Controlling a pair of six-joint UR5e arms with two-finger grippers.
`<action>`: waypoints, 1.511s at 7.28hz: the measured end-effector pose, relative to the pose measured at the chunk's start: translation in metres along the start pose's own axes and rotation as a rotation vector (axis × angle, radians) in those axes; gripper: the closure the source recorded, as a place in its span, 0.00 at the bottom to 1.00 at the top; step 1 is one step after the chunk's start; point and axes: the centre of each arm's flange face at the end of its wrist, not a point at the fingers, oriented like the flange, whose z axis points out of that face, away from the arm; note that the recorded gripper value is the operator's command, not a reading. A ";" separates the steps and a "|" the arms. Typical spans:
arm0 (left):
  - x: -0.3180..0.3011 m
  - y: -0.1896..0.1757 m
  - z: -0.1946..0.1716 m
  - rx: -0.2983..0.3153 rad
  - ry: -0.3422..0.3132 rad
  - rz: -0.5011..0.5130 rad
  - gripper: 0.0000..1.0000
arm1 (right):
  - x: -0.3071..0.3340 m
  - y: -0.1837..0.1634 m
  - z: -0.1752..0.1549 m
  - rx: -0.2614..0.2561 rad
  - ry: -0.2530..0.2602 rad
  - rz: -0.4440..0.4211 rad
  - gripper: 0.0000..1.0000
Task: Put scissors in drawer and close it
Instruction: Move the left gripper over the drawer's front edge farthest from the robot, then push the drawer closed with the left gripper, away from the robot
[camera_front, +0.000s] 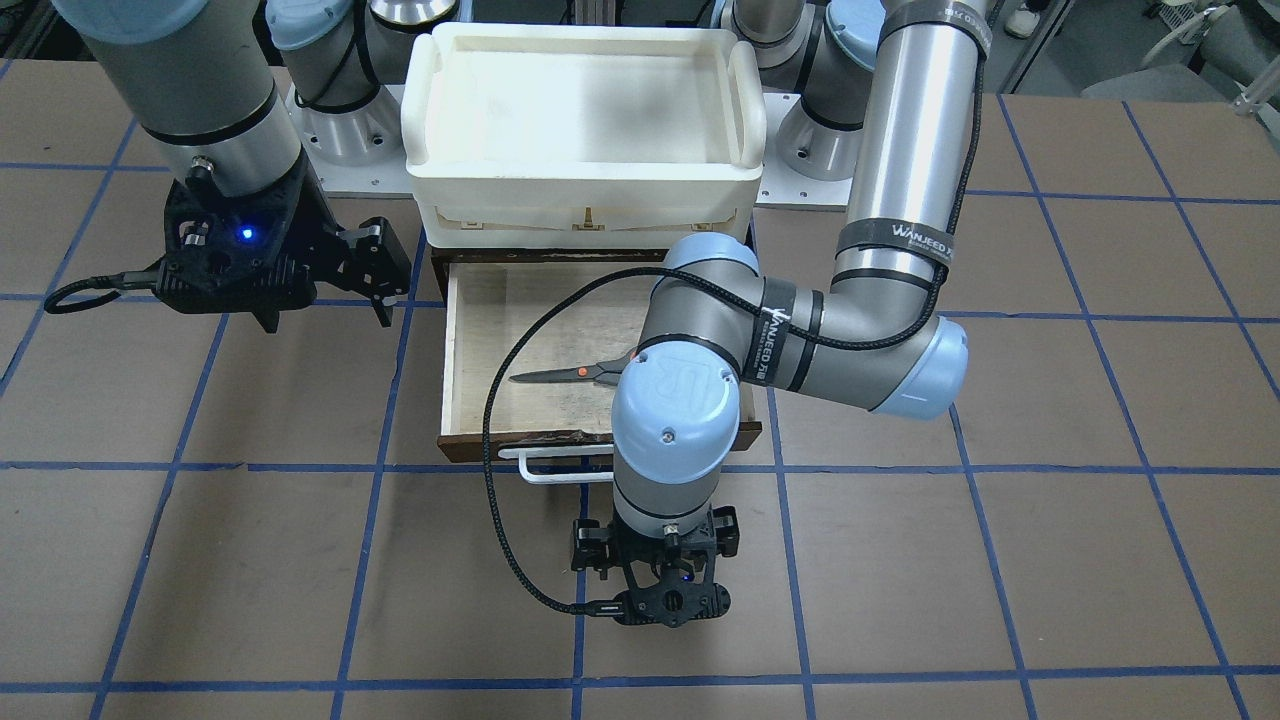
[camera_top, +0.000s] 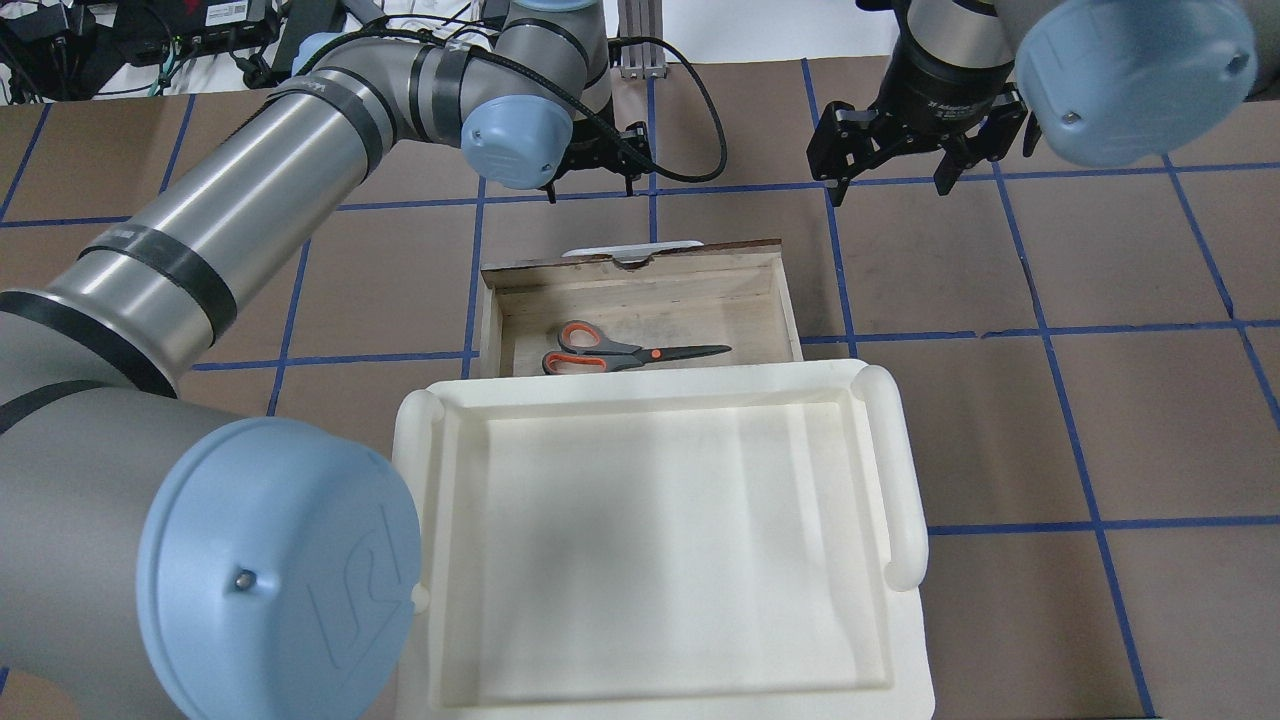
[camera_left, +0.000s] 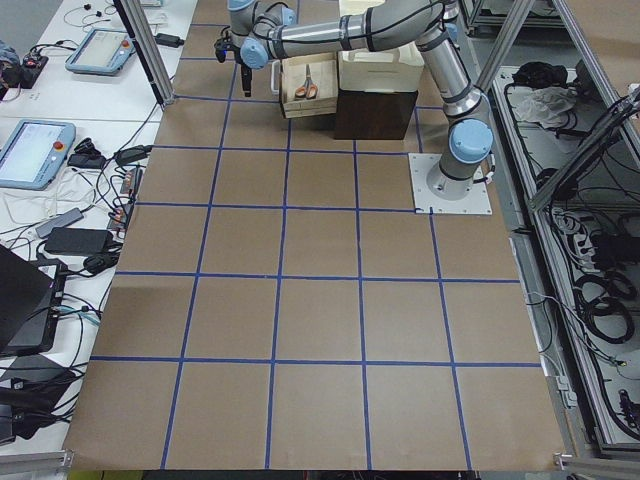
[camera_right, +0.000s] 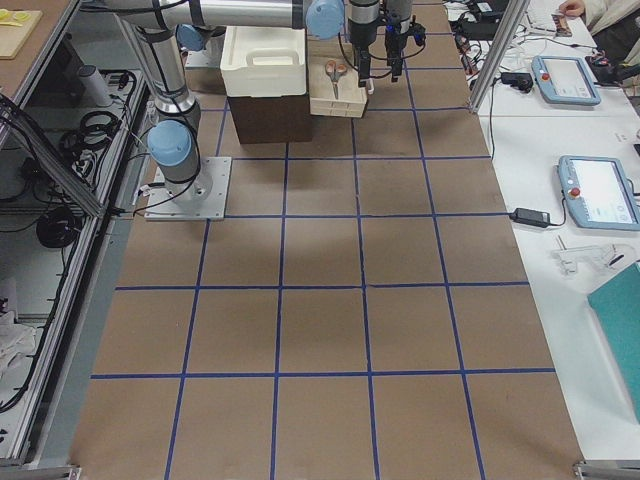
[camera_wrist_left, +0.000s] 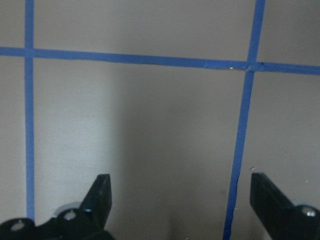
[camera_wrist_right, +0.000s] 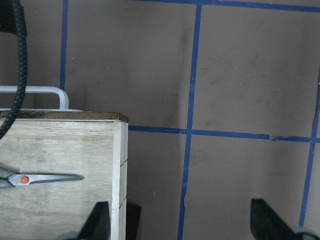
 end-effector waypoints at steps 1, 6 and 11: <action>0.007 0.006 0.006 -0.033 0.018 -0.011 0.00 | 0.000 0.000 0.000 0.000 0.000 0.000 0.00; 0.007 0.048 -0.003 -0.283 0.006 -0.016 0.00 | 0.000 -0.001 -0.001 0.008 0.001 0.001 0.00; -0.004 0.095 -0.026 -0.429 0.008 -0.030 0.00 | 0.000 -0.001 -0.001 0.009 0.001 0.003 0.00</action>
